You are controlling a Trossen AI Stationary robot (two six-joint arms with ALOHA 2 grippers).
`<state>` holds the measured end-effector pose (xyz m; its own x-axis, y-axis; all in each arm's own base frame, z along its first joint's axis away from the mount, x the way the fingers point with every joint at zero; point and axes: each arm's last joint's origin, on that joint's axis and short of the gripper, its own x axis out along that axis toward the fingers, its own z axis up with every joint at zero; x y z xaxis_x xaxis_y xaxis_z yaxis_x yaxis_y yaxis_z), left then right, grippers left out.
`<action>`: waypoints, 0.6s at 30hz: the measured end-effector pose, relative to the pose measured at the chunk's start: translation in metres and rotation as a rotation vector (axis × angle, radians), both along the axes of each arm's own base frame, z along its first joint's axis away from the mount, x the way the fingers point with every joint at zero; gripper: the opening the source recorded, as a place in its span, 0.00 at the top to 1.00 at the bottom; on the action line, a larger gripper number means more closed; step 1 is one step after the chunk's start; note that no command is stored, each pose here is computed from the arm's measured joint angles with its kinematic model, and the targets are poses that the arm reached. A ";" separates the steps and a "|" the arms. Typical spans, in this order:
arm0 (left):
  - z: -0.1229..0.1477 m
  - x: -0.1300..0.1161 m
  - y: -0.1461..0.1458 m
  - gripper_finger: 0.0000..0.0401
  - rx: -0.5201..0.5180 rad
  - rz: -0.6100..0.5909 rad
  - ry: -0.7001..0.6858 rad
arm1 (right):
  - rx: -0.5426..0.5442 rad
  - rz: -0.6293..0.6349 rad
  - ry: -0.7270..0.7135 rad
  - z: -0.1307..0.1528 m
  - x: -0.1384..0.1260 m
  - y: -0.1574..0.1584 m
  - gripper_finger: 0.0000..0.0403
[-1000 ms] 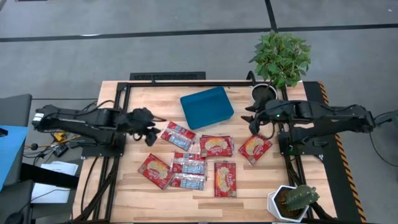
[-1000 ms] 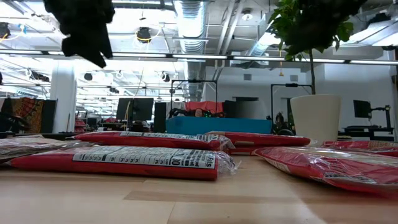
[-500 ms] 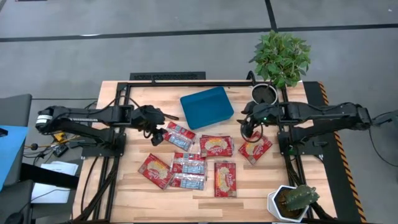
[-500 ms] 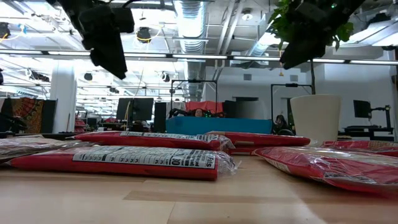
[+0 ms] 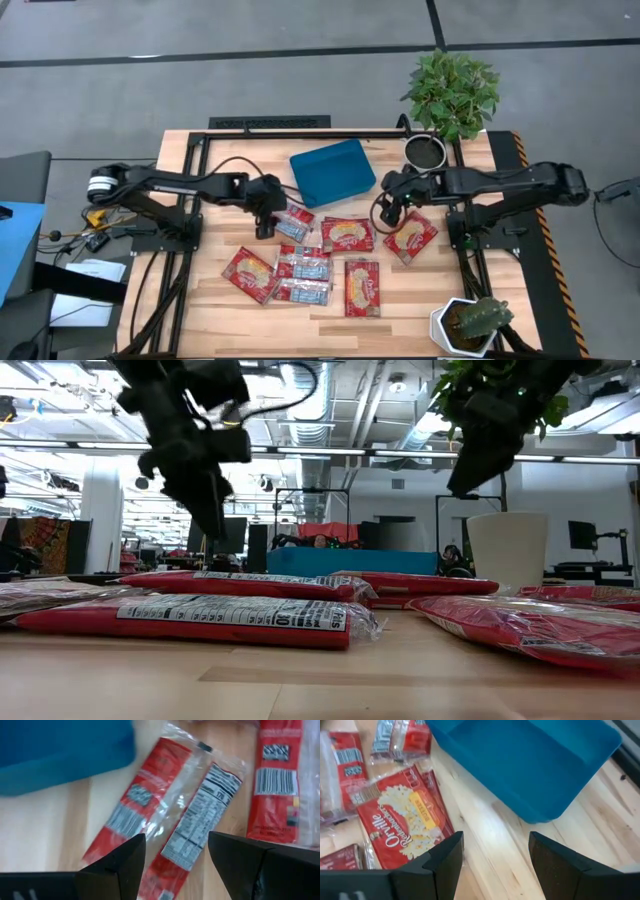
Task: Sort popcorn bags into baskets
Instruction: Put the red popcorn bag into the blue bin
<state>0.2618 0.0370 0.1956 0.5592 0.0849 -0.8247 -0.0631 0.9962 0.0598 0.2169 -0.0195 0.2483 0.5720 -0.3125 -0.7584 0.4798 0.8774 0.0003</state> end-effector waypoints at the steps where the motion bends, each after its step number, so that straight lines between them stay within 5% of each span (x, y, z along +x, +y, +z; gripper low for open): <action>1: -0.005 0.003 0.002 0.49 0.007 -0.016 0.010 | 0.001 0.000 0.010 -0.002 0.001 0.000 0.38; 13: -0.071 0.028 0.009 0.51 0.026 -0.125 0.186 | 0.025 0.012 0.110 -0.023 0.015 0.000 0.38; 18: -0.080 0.029 0.007 0.75 -0.027 -0.116 0.217 | 0.048 0.039 0.133 -0.028 0.018 0.003 0.38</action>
